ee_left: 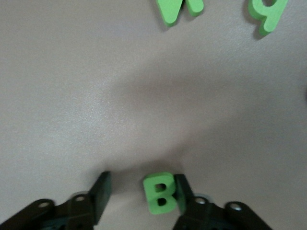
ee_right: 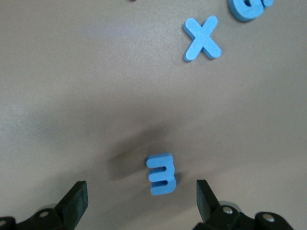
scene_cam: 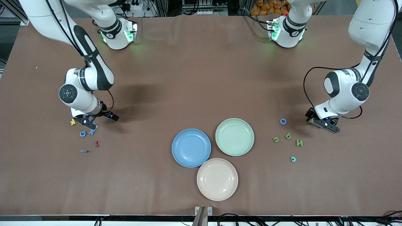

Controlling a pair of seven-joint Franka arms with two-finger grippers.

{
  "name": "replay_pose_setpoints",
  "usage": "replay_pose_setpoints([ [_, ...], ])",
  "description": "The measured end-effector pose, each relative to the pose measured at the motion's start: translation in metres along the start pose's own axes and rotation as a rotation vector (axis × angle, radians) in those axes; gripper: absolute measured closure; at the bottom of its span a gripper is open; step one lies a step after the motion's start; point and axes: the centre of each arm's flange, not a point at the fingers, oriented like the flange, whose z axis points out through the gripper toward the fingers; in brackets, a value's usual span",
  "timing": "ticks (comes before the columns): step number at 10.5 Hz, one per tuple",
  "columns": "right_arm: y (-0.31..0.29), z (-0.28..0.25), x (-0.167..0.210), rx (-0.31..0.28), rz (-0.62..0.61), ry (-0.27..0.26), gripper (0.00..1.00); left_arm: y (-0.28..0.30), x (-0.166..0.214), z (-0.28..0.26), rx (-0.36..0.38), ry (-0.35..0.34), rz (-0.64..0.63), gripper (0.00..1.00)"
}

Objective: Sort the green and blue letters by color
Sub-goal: 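Grasp the blue m with the right gripper while the left gripper grasps the green B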

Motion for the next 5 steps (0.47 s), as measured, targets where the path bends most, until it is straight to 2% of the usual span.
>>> replay_pose_setpoints([
  [2,0.0110,0.0054,0.0058,0.000,-0.040,-0.001,0.00,0.0061,0.0010,-0.0047,0.001,0.002,0.011,0.66],
  [3,0.0133,0.0070,0.0069,-0.001,-0.045,-0.002,0.00,0.0077,0.0009,-0.0052,0.002,0.001,0.014,0.71],
  [5,0.0134,0.0095,0.0065,-0.002,-0.048,-0.005,0.00,0.0089,0.0024,-0.0064,0.004,0.003,0.018,0.71],
])
